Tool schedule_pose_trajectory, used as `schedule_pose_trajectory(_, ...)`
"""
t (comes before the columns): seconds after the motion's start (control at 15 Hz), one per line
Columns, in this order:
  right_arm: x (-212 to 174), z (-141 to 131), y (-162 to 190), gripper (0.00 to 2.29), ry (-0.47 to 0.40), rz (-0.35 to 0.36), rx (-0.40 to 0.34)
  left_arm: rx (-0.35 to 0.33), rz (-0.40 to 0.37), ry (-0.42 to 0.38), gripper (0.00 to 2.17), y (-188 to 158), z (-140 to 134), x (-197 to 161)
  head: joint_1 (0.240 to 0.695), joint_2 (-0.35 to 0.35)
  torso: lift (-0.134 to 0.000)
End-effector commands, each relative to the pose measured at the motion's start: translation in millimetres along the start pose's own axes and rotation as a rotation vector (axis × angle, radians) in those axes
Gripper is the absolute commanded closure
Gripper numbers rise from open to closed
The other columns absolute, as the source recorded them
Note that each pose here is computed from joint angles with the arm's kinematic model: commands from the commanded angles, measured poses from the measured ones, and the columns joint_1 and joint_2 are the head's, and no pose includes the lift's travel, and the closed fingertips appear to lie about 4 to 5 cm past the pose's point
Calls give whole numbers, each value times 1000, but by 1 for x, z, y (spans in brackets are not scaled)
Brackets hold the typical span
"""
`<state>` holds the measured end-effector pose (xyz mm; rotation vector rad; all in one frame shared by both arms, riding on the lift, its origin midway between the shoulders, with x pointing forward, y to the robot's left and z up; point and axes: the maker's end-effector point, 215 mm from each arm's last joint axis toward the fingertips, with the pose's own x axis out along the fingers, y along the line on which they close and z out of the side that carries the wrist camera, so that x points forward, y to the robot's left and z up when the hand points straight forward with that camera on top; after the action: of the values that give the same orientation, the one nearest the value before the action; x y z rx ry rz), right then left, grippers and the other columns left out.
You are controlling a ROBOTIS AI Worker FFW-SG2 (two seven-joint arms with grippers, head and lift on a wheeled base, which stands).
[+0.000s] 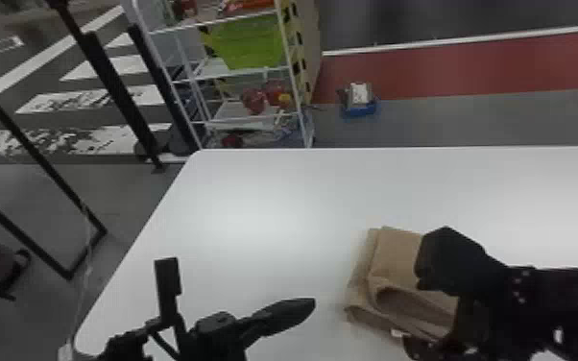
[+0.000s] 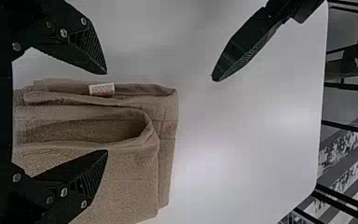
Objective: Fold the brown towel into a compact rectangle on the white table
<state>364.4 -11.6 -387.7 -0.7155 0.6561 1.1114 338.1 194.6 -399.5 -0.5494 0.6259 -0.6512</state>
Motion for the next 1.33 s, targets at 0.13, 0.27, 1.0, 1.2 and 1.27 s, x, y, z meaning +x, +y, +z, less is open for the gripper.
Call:
schedule_pose_trajectory(0.13,14,-12,0,340,30,29,17,1,-2,-1,1362,0,1,1,695,289,-123)
schedule_pose_trajectory(0.27,17,-14,4,340,39,37,15,3,-4,-1,1362,-1,2,1,695,287,-123)
schedule_pose_trajectory(1.0,22,-32,-4,343,114,4,-2,3,-14,0,1362,-4,1,4,695,272,-123)
schedule_pose_trajectory(1.2,18,-30,-12,343,111,-12,8,6,-19,-1,1362,-7,2,4,695,260,-123)
schedule_pose_trajectory(1.27,20,-32,-12,343,115,-9,10,7,-24,-2,1362,-9,2,4,695,257,-123)
